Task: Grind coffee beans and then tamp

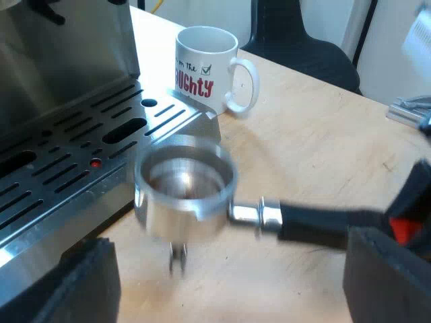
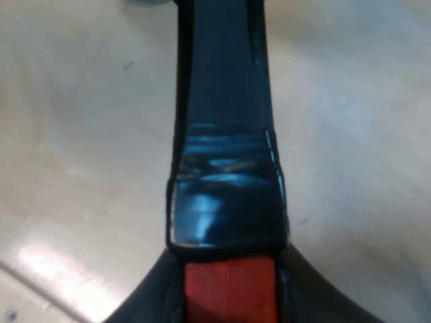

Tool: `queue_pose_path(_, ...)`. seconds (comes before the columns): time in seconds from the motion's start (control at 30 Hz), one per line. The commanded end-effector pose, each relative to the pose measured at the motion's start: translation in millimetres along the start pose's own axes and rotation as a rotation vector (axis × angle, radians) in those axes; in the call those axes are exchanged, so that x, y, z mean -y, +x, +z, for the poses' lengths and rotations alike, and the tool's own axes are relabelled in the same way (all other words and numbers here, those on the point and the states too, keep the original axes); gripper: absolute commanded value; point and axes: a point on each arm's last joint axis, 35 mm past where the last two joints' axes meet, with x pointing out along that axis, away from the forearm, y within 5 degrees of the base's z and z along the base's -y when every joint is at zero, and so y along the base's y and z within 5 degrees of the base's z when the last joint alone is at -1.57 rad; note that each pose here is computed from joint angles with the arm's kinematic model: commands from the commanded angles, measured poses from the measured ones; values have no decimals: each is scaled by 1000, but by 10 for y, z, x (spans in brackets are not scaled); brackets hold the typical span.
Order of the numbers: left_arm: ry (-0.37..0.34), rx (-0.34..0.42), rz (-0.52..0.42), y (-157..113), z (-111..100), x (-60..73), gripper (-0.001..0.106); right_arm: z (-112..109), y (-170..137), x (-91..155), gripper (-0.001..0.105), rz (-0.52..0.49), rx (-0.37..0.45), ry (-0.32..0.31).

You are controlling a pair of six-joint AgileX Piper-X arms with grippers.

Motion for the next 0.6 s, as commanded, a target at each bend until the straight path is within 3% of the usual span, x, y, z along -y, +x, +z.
queue_pose_path(0.03,3,12,-19,-21,34,30,69,-11,38,63,0,-11,42,26)
queue_pose_path(0.27,3,12,-19,-21,34,30,69,-76,151,225,0,-62,6,29)
queue_pose_path(0.6,3,12,-19,-21,34,30,69,-222,276,283,0,-55,17,25)
